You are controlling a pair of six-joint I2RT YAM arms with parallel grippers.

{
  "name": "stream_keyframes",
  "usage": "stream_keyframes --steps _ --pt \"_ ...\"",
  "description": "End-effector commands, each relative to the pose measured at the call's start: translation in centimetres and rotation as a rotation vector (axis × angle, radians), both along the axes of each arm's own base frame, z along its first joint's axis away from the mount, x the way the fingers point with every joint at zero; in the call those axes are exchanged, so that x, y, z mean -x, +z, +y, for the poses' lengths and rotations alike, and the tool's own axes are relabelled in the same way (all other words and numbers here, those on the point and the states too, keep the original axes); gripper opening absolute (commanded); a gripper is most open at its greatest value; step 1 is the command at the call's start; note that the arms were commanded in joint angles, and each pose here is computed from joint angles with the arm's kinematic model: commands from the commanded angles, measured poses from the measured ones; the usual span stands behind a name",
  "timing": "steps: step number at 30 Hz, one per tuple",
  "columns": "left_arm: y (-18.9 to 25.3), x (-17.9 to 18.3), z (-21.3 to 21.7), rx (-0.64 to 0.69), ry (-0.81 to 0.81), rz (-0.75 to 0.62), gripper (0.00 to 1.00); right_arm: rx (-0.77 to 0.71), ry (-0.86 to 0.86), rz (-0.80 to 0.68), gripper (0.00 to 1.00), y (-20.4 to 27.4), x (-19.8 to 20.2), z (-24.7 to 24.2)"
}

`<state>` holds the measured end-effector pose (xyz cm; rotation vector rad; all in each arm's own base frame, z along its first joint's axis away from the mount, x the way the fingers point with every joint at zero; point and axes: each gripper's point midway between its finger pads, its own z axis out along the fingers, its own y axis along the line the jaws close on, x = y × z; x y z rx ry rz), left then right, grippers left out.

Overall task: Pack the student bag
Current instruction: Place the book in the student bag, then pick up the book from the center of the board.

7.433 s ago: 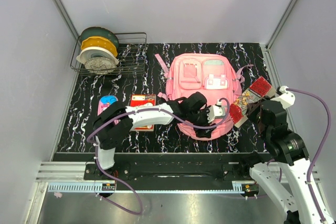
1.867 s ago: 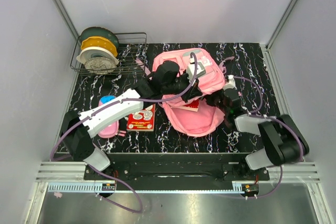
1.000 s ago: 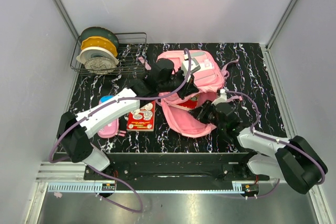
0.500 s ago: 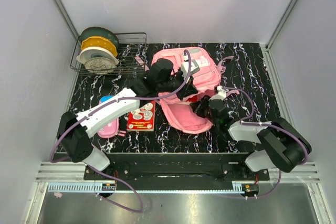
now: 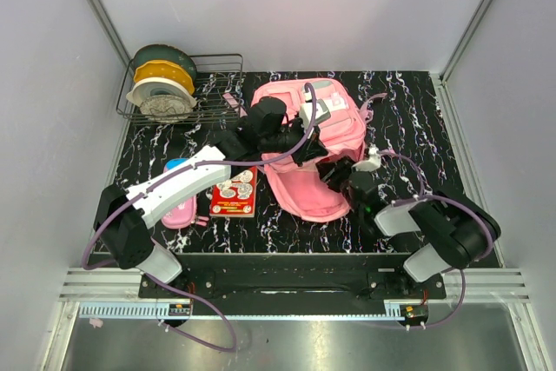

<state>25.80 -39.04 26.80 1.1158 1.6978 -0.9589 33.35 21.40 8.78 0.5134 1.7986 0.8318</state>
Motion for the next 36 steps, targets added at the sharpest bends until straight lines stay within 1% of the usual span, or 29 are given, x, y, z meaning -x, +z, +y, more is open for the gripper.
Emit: stream_keyframes --steps 1,3,4,5,6,7,8,9,10,11,12,13,14,15,17,18,19,21,22,23,24,26,27,29,30,33,34,36 --pt "5.1 0.4 -0.2 0.132 -0.034 -0.107 0.00 -0.040 0.022 -0.093 0.55 2.8 1.9 -0.8" --pt "4.9 0.2 -0.1 0.132 -0.021 -0.105 0.01 -0.072 0.077 -0.114 0.57 4.4 3.6 -0.9" --pt "4.5 0.0 -0.2 0.127 -0.013 -0.101 0.02 -0.046 0.098 -0.050 0.57 3.1 4.6 -1.0" --pt "4.1 -0.1 -0.2 0.124 -0.008 -0.092 0.03 -0.075 0.132 -0.078 0.58 5.0 5.5 -0.9" --pt "4.0 -0.4 -0.2 0.123 0.001 -0.092 0.03 -0.075 0.146 -0.069 0.58 5.4 6.2 -1.0" --pt "3.6 -0.5 -0.3 0.119 0.005 -0.084 0.02 -0.047 0.142 0.011 0.58 3.7 7.2 -1.7" --pt "3.4 -0.7 -0.4 0.120 0.011 -0.083 0.01 -0.086 0.126 -0.031 0.58 5.6 7.8 -2.4" --pt "3.1 -1.0 -0.5 0.121 0.017 -0.086 0.00 -0.065 0.114 0.017 0.58 4.5 8.6 -3.2" --pt "3.0 -1.1 -0.6 0.122 0.017 -0.087 0.00 -0.080 0.079 0.019 0.59 4.9 8.8 -4.0" --pt "2.9 -1.0 -0.7 0.133 0.022 -0.058 0.00 -0.126 0.063 -0.037 0.60 7.2 9.3 -4.7" --pt "2.9 -0.9 -0.9 0.140 0.016 -0.054 0.00 -0.109 0.033 0.001 0.62 6.4 9.9 -5.6" --pt "2.7 -0.9 -0.9 0.137 0.013 -0.046 0.00 -0.127 -0.008 -0.024 0.63 7.7 9.8 -6.5" --pt "2.7 -0.8 -1.0 0.138 0.009 -0.044 0.00 -0.163 -0.023 -0.081 0.66 9.7 10.3 -7.3" --pt "2.5 -0.8 -1.0 0.135 0.007 -0.042 0.00 -0.152 -0.043 -0.057 0.75 9.3 10.7 -7.9" --pt "2.3 -0.7 -0.9 0.128 0.005 -0.042 0.00 -0.198 -0.071 -0.091 0.78 11.9 10.9 -8.6" --pt "2.2 -0.6 -0.8 0.124 0.003 -0.042 0.00 -0.192 -0.083 -0.072 0.81 11.9 11.0 -8.8" --pt "2.2 -0.5 -0.8 0.122 0.001 -0.042 0.00 -0.216 -0.091 -0.077 0.84 13.6 11.0 -8.9" --pt "2.2 0.1 -0.8 0.125 -0.027 -0.045 0.00 -0.186 -0.103 -0.006 0.89 13.0 10.4 -8.5" --pt "2.1 0.3 -0.8 0.122 -0.033 -0.044 0.00 -0.201 -0.091 -0.011 0.91 14.4 10.2 -8.1" --pt "1.9 0.2 -0.7 0.117 -0.031 -0.048 0.00 -0.186 -0.094 0.028 0.92 13.8 9.6 -7.5" --pt "1.7 0.6 -0.6 0.115 -0.036 -0.047 0.00 -0.202 -0.091 0.026 0.94 14.4 9.3 -7.2" --pt "1.4 0.9 -0.4 0.108 -0.038 -0.042 0.00 -0.209 -0.099 0.012 0.95 15.4 8.5 -6.8" --pt "1.2 1.1 -0.2 0.105 -0.037 -0.037 0.00 -0.240 -0.112 -0.004 0.95 16.4 8.1 -6.8" --pt "1.0 1.4 0.0 0.102 -0.037 -0.038 0.00 -0.226 -0.139 0.010 0.96 16.4 7.3 -6.7" --pt "1.0 1.5 0.1 0.102 -0.035 -0.039 0.00 -0.244 -0.134 0.013 0.96 17.1 7.1 -6.4" --pt "1.3 1.7 0.4 0.114 -0.030 -0.050 0.00 -0.269 -0.092 0.072 0.97 16.6 6.7 -4.7" --pt "1.3 1.8 0.4 0.115 -0.032 -0.050 0.00 -0.257 -0.089 0.102 0.97 15.8 6.3 -4.2" --pt "1.4 2.1 0.4 0.118 -0.037 -0.053 0.00 -0.272 -0.073 0.118 0.96 15.4 6.0 -3.5"
